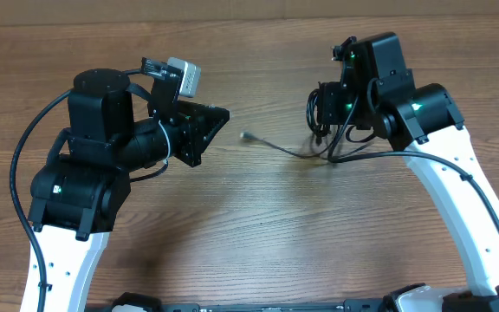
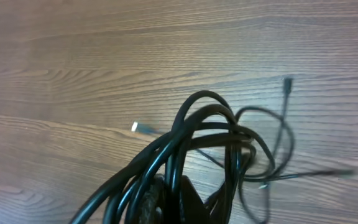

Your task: Untangle cables

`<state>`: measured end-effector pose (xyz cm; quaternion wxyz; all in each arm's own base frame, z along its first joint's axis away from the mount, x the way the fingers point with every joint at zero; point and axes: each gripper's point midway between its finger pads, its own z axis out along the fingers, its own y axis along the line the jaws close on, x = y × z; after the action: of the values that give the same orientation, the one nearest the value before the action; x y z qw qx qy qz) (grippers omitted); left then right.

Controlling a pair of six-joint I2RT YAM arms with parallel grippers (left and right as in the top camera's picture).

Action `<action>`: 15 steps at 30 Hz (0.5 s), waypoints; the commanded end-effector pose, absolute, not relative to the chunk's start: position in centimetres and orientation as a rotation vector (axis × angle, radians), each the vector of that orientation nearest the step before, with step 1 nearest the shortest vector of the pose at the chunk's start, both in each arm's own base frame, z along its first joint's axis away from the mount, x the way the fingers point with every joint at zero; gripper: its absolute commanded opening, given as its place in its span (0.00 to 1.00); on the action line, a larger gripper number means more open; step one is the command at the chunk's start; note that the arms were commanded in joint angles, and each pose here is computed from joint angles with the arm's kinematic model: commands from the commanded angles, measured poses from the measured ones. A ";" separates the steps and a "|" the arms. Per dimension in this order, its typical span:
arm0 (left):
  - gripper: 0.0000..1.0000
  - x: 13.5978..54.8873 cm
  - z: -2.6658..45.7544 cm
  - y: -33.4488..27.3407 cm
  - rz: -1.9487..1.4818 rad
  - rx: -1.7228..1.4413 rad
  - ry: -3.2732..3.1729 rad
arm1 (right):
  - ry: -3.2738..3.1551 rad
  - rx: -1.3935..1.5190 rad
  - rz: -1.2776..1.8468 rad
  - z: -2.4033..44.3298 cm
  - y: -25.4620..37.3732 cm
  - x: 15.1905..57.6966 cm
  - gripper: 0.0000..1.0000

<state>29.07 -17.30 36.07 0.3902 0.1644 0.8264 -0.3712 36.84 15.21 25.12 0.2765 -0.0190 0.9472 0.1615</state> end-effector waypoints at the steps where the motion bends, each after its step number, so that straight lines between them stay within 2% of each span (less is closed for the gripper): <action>1: 0.04 28.7 37.1 -17.0 -0.910 0.448 2.062 | 2.502 -0.061 0.450 26.6 14.9 37.1 0.04; 2: 0.10 28.6 37.0 -17.0 -0.910 0.448 2.066 | 2.503 -0.069 0.467 26.6 15.2 37.0 0.04; 5: 0.36 28.7 36.3 -16.6 -0.880 0.420 2.101 | 2.479 -0.203 0.579 27.2 17.0 36.4 0.04; 13: 0.49 29.0 34.0 -14.7 -0.870 0.079 2.272 | 2.300 -0.448 0.991 31.1 22.2 35.0 0.04; 15: 0.57 29.0 33.9 -14.8 -0.912 -0.008 2.294 | 2.246 -0.503 1.077 32.2 23.3 34.5 0.04</action>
<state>28.96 -15.36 33.16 0.3385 0.0699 0.8764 -0.3354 36.34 20.98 28.86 0.2944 -0.1342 0.8895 0.3227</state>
